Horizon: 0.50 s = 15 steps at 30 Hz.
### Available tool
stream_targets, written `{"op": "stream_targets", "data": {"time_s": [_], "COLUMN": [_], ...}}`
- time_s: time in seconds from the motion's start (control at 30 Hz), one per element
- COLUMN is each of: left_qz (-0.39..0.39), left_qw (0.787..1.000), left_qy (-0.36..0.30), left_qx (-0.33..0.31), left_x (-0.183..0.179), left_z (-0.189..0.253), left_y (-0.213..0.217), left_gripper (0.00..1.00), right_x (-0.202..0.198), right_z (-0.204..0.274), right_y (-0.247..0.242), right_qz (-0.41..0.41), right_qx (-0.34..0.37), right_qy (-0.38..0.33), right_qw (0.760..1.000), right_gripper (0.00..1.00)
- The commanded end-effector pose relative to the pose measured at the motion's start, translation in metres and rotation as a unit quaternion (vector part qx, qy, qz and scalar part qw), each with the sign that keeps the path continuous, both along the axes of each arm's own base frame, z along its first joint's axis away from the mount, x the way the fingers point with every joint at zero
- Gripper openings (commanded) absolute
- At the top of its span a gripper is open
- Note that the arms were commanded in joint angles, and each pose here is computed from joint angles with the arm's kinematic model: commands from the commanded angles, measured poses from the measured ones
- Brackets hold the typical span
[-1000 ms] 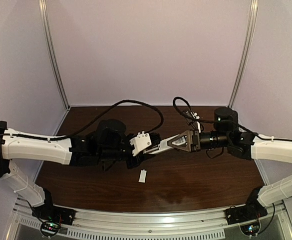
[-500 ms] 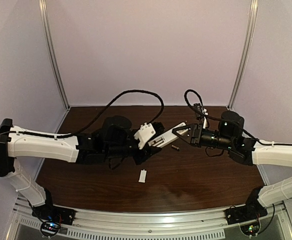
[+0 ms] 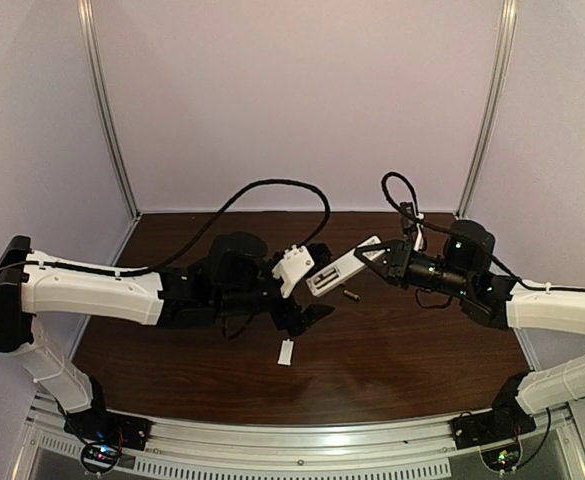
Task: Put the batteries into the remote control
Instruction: Adjust the remote control, then move the battery to the center of the board.
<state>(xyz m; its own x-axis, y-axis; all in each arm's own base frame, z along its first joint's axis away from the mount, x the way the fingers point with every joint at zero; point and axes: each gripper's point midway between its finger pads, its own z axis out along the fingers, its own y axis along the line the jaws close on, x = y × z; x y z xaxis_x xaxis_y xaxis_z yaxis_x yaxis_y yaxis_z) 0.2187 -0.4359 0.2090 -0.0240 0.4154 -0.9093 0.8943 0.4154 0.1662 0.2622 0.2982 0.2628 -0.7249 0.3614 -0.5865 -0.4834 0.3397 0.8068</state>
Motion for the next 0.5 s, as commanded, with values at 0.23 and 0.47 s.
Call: {"op": "stream_targets", "data": {"time_s": [0.23,0.47], "left_qz": [-0.072,-0.114], "left_qw": [0.995,0.976], "left_qy": [0.014,0.033], "left_qx": [0.069,0.183], "left_x": [0.048,0.084], "left_z": [0.006,-0.044], "left_y": [0.016,-0.001], "left_gripper": [0.93,0.78], "right_x": [0.029,0.028], "right_z": [-0.006,-0.023], "right_y": [-0.088,-0.113], "right_qz": [-0.103,-0.112], "right_qx": [-0.059,-0.095], "right_qy": [-0.008,0.004], "right_qw": [0.993,0.989], "right_gripper": [0.00,0.00]}}
